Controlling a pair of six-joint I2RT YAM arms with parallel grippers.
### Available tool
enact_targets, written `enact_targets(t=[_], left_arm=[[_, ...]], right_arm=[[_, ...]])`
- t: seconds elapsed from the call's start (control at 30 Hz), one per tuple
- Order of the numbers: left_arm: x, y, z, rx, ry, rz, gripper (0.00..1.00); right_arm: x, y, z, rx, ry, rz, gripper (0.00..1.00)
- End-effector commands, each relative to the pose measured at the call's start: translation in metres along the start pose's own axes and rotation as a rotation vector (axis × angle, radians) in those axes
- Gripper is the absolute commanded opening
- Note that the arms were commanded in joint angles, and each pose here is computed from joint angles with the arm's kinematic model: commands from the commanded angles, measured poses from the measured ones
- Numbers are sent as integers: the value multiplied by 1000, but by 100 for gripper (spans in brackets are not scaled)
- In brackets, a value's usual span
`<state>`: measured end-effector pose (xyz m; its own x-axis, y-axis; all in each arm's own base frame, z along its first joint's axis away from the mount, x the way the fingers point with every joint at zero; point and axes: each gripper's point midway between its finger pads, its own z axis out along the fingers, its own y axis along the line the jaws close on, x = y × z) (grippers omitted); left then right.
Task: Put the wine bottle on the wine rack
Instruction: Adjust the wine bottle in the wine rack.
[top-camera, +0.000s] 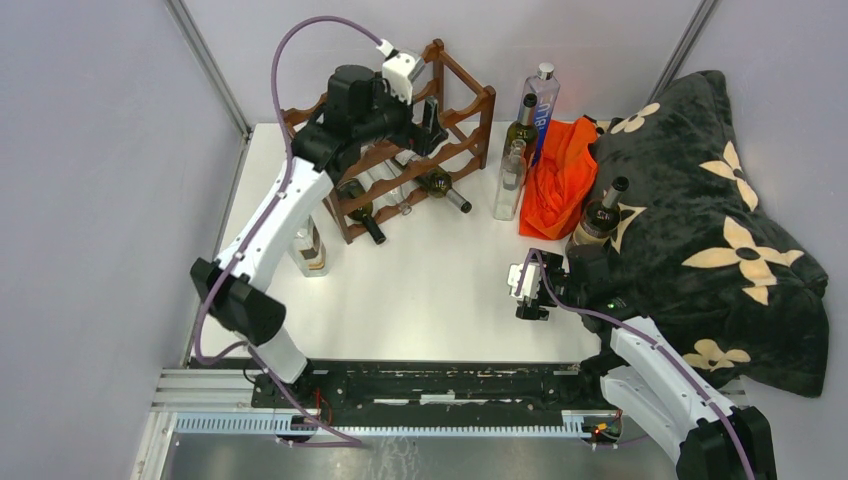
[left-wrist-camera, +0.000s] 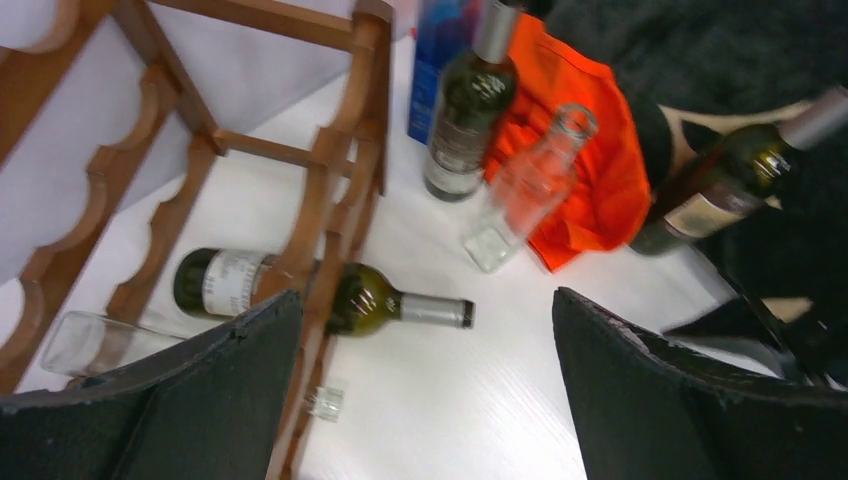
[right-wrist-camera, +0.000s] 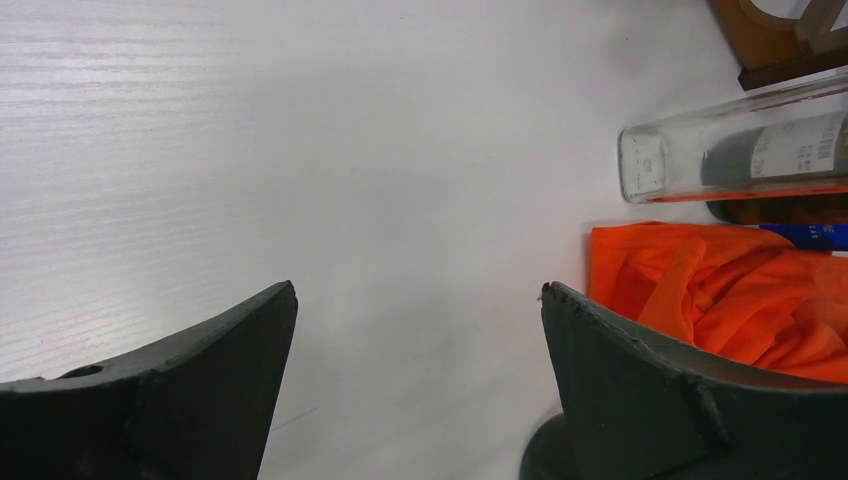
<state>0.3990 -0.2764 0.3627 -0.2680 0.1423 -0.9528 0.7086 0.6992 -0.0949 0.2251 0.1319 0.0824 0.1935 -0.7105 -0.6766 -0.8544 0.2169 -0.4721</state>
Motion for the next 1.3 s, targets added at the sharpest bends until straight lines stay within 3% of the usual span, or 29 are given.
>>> enact_targets(t=[0.0,0.1,0.23,0.47,0.6,0.83,1.03,1.27], left_arm=[[-12,30,17,-96,37,58,96],[-5,57,32,-189,93,129,89],[12,72,52,-185,148,166,81],[34,94,85,-209,204,234,78],[52,106,94,-225,254,276,69],[74,99,84,-154,317,297,50],[67,88,67,-109,307,305,14],[56,80,44,-86,285,306,9]], right_arm=[[-4,2,2,-9,-25,-14,98],[-5,1,1,-4,-27,-18,98],[-4,2,2,-8,-26,-16,98],[-3,3,3,-16,-22,-11,98],[-2,3,3,-15,-19,-13,98],[-3,3,3,-17,-21,-13,98],[-3,3,3,-14,-20,-14,98],[-2,3,3,-16,-19,-13,98]])
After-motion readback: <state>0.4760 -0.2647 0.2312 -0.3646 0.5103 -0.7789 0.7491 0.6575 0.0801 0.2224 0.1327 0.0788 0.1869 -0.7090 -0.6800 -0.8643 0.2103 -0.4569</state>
